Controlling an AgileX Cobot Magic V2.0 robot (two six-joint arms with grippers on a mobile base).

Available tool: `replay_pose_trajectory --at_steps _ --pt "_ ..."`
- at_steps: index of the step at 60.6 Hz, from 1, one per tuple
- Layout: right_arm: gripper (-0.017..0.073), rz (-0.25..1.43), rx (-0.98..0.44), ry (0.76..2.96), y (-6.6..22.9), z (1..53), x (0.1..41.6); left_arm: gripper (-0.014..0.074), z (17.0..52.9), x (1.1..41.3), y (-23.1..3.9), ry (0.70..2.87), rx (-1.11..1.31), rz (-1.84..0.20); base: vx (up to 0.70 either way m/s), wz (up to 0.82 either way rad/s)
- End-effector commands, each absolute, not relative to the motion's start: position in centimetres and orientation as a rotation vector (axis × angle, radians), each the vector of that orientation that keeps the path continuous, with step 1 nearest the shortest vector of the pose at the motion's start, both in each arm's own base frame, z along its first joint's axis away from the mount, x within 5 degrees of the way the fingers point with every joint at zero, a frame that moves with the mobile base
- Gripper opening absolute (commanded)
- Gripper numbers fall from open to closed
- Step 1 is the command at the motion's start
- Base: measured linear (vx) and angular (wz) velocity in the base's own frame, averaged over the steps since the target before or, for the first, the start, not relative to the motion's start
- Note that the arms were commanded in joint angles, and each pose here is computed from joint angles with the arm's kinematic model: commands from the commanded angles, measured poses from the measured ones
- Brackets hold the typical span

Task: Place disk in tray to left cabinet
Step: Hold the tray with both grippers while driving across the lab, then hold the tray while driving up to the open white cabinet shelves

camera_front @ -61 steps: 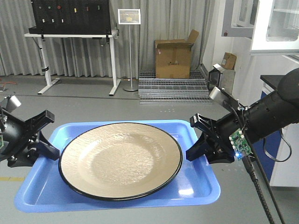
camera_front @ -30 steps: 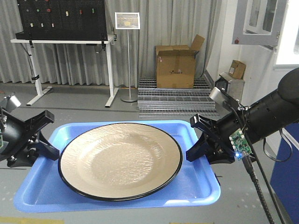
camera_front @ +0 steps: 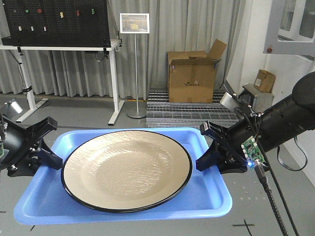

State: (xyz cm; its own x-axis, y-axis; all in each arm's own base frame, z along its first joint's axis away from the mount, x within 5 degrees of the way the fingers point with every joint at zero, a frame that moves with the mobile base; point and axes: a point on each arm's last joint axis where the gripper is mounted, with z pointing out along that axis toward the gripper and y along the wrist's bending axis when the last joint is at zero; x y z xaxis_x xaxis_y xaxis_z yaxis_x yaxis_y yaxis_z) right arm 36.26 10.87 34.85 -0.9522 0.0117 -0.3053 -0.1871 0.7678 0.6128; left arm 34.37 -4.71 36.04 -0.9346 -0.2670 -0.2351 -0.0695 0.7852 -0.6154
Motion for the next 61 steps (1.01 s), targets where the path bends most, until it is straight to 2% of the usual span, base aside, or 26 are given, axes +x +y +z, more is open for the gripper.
replay_pose_trajectory --at_steps 1,61 --pt "-0.0004 1.177 -0.178 2.504 12.18 39.05 34.57 -0.0001 39.69 32.89 -6.39 2.542 -0.226 -1.118 0.66 0.04" --pt "-0.0004 1.177 -0.178 2.503 12.18 39.05 34.57 -0.0001 39.68 32.89 -6.39 2.542 -0.226 -1.118 0.64 0.02"
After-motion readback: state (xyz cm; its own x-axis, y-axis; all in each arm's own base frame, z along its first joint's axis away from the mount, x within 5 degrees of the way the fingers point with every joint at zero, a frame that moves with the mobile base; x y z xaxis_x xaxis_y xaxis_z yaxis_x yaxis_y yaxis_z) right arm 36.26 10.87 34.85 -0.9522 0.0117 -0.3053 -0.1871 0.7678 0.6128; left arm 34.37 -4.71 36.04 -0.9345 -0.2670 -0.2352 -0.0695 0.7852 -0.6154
